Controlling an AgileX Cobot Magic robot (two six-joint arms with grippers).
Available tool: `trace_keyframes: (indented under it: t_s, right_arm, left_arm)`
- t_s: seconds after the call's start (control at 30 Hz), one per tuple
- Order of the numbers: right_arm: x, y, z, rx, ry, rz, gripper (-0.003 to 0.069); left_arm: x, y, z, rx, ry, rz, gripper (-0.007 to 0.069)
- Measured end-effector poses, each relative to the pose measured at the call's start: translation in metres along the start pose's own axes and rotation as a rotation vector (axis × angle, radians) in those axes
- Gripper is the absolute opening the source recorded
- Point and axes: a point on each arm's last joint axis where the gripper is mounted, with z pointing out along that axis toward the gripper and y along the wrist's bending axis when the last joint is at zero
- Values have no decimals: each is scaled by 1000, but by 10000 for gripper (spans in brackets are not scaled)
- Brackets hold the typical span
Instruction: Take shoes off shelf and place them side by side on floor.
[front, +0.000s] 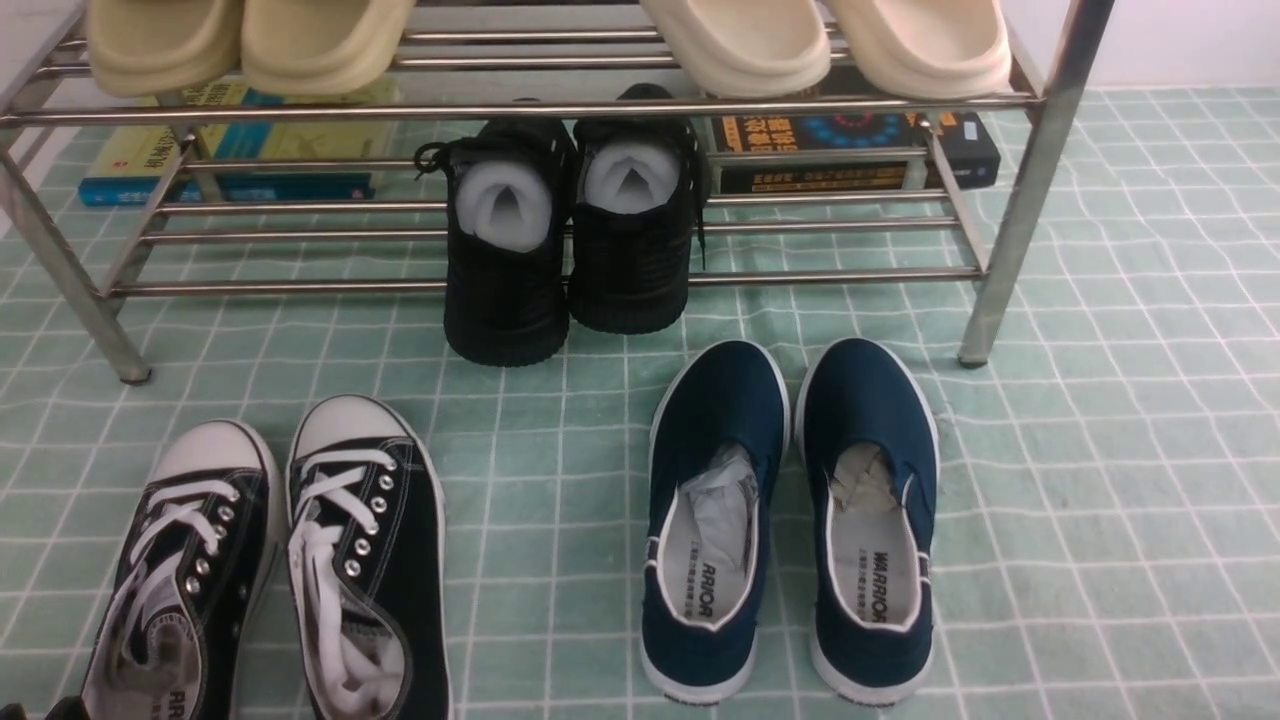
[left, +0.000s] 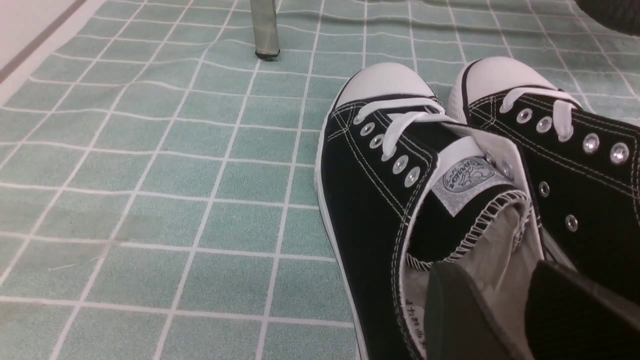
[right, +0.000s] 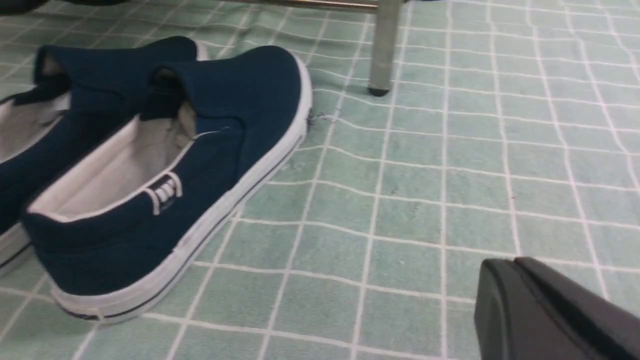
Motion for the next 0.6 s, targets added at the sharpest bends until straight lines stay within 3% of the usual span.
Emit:
trace_keyframes:
  t_s: [0.27, 0.6]
  right_arm:
    - [15, -7, -5, 112, -26, 35, 20]
    - [16, -8, -6, 131, 10, 50, 28]
  left_arm:
    - [0, 0, 0, -2, 0, 5, 242]
    - [0, 0, 0, -4, -1, 10, 242]
